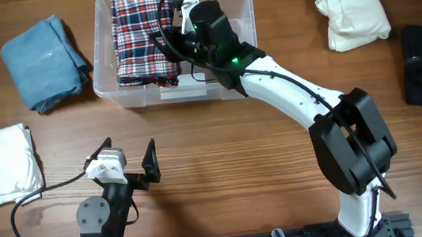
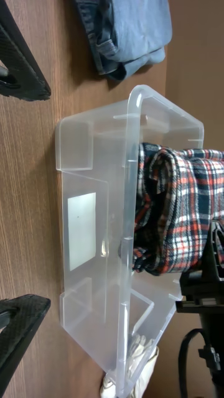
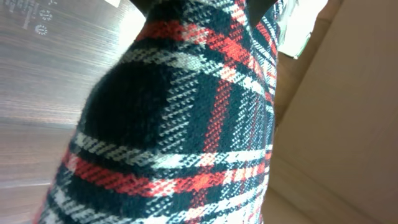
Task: Pack container
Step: 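Lift the plaid cloth with the right gripper and carry it into the bin, then lower the plaid cloth into the bin's left side and release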
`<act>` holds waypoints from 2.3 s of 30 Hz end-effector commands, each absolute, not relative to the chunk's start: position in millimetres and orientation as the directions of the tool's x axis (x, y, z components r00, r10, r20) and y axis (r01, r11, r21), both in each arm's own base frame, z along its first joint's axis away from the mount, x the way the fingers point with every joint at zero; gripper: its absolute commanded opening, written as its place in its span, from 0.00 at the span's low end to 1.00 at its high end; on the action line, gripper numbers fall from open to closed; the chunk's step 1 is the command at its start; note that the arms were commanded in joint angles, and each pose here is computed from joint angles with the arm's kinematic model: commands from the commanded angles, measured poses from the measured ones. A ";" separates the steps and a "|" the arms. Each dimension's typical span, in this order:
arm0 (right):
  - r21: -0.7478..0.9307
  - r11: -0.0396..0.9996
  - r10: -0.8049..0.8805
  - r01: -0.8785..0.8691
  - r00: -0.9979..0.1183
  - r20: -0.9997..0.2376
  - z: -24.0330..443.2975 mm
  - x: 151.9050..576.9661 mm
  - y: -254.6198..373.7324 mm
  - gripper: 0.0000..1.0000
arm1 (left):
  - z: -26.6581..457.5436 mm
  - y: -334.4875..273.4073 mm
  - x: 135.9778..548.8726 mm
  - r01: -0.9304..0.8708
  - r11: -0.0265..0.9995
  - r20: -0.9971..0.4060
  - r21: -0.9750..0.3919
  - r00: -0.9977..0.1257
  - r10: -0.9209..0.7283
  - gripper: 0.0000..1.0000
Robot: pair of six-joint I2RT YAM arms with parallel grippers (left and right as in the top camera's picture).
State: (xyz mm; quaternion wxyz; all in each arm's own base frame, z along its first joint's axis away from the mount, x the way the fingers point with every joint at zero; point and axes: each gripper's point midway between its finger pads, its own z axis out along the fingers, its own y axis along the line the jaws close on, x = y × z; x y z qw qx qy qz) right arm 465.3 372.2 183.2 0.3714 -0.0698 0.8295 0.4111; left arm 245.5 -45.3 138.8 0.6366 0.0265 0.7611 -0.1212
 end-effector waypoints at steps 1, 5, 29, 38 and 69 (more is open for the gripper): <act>0.609 0.660 0.187 -0.440 -0.689 -0.700 182.1 473.8 376.6 0.04 | 136.0 -45.8 245.2 0.195 0.969 -0.975 -0.152 -0.193 -0.114 1.00; 0.614 0.666 0.186 -0.423 -0.703 -0.686 167.8 475.8 378.1 0.05 | 136.0 -45.8 245.2 0.195 0.969 -0.975 -0.152 -0.193 -0.114 1.00; 0.696 0.669 0.237 -0.261 -0.812 -0.533 117.5 464.7 390.4 0.28 | 136.0 -45.8 245.2 0.195 0.969 -0.975 -0.152 -0.193 -0.114 1.00; 0.702 0.659 0.250 -0.271 -0.801 -0.544 128.1 471.9 383.9 0.48 | 136.0 -45.8 245.2 0.195 0.969 -0.975 -0.152 -0.193 -0.114 1.00; 0.225 0.924 -0.097 -0.309 -0.760 -0.643 114.0 475.9 308.6 0.10 | 136.0 -45.8 245.2 0.195 0.969 -0.975 -0.152 -0.193 -0.114 1.00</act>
